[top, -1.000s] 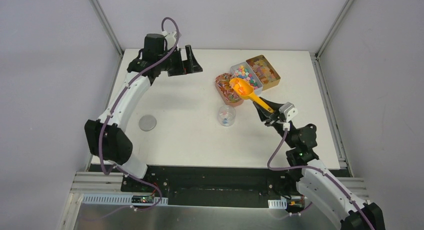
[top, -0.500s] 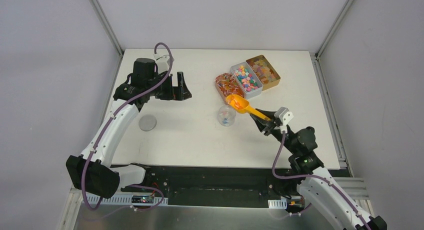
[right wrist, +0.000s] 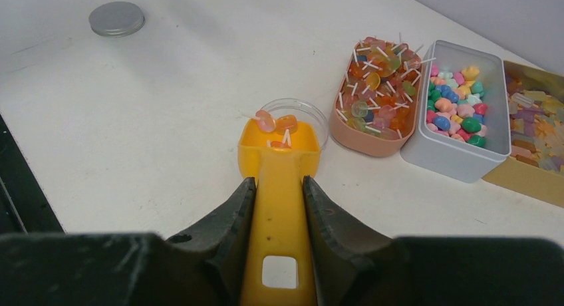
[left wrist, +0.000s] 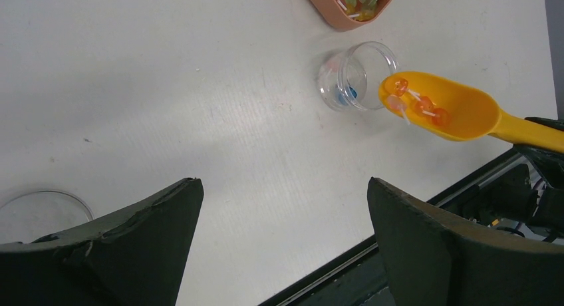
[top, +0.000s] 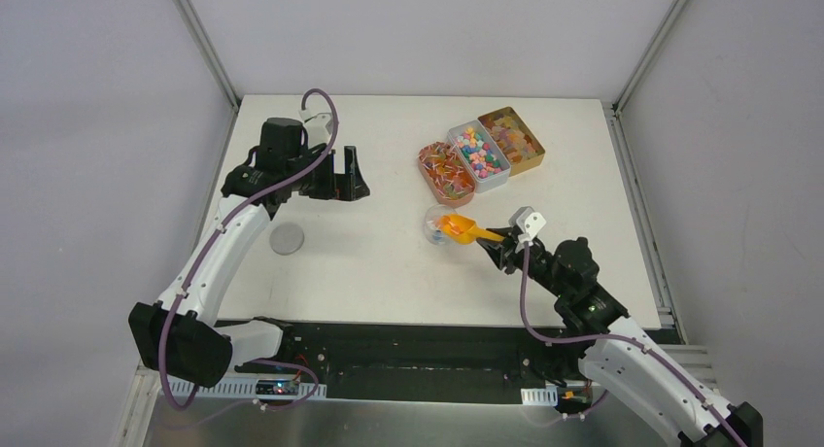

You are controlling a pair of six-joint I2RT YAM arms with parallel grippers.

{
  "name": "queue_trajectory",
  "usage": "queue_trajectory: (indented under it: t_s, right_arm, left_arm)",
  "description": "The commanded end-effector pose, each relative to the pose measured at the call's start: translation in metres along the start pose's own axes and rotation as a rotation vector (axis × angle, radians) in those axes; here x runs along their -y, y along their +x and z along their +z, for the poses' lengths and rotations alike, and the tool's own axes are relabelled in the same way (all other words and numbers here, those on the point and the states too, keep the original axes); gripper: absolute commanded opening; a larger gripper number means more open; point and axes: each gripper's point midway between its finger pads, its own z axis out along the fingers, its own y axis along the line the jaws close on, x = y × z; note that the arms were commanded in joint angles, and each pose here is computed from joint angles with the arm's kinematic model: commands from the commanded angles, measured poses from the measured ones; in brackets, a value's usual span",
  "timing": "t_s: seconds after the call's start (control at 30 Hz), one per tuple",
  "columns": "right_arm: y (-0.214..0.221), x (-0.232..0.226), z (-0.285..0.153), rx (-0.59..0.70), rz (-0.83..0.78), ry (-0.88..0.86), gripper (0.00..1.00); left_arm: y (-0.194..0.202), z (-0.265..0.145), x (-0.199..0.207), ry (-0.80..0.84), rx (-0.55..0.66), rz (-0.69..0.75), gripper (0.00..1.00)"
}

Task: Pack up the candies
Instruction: Place the fake candies in the packing bottle.

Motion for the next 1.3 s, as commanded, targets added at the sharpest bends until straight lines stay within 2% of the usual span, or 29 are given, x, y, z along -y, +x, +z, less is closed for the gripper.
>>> queue_trajectory:
  t_s: [0.0,0.6,0.93,1.27]
  right_arm:
    - [-0.030,0.010,0.003,0.032,-0.023,0.047,0.00]
    - [-0.029,0.020,0.011,-0.167,-0.018,0.067,0.00]
    - [-0.040,0.019,0.013,-0.275,0.007,0.046,0.00]
    - [-0.051,0.020,0.015,-0.396,0.065,0.047,0.00]
  left_arm:
    - [-0.008,-0.010,0.002,-0.002,0.053,0.050,0.99]
    - [-0.008,-0.013,-0.002,-0.033,0.062,0.060,0.99]
    - [-0.013,-0.022,-0.030,-0.209,0.096,0.024,0.99]
    - [-0.011,-0.028,-0.035,-0.243,0.104,0.033,0.99]
